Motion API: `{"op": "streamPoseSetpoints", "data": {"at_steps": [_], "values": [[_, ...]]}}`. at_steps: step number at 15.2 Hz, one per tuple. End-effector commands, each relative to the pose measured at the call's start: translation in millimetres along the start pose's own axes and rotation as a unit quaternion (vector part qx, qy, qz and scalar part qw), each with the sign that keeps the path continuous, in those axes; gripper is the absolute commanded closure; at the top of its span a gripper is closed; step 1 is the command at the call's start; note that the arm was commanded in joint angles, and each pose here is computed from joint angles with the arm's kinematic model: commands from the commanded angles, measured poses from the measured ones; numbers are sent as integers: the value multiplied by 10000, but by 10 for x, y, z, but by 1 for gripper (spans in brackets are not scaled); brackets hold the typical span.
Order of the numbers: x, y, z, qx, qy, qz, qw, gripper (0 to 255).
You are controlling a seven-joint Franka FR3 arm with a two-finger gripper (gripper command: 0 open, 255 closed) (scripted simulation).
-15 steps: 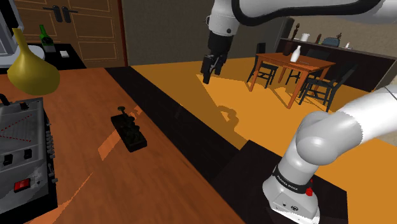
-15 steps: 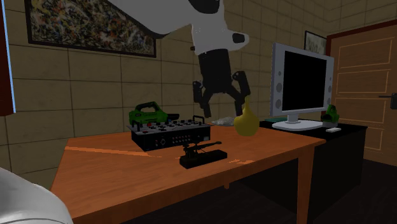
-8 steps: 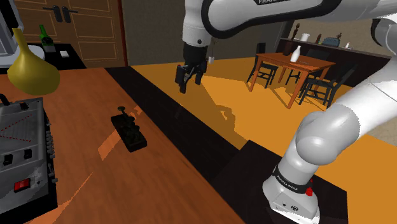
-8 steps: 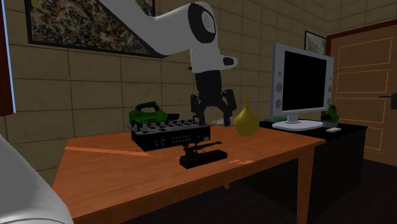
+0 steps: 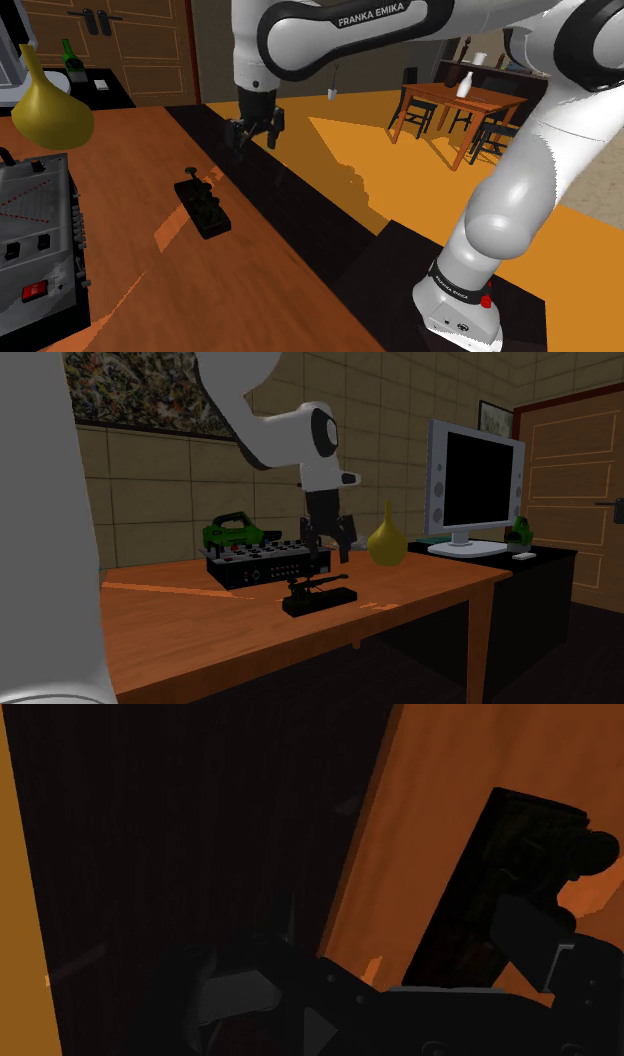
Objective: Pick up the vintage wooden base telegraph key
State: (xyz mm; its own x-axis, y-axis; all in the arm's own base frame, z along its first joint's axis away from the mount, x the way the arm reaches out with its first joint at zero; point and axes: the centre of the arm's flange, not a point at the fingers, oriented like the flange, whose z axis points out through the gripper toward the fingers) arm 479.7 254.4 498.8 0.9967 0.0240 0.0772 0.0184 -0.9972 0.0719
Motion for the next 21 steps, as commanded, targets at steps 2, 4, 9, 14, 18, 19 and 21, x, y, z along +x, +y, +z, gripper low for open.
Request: {"op": "streamPoseSetpoints", "data": {"at_steps": [2, 4, 9, 14, 18, 19, 21], "values": [[195, -293, 180, 55, -47, 153, 9999, 0], [352, -473, 287, 88, -78, 247, 9996, 0], [755, -913, 555, 171, -154, 480, 9986, 0], [866, -1053, 792, 196, -177, 549, 9981, 0], [849, -1068, 1002, 196, -177, 549, 9981, 0], [847, -1070, 1033, 196, -177, 549, 9981, 0], [845, -1066, 1031, 197, -176, 550, 9981, 255]]}}
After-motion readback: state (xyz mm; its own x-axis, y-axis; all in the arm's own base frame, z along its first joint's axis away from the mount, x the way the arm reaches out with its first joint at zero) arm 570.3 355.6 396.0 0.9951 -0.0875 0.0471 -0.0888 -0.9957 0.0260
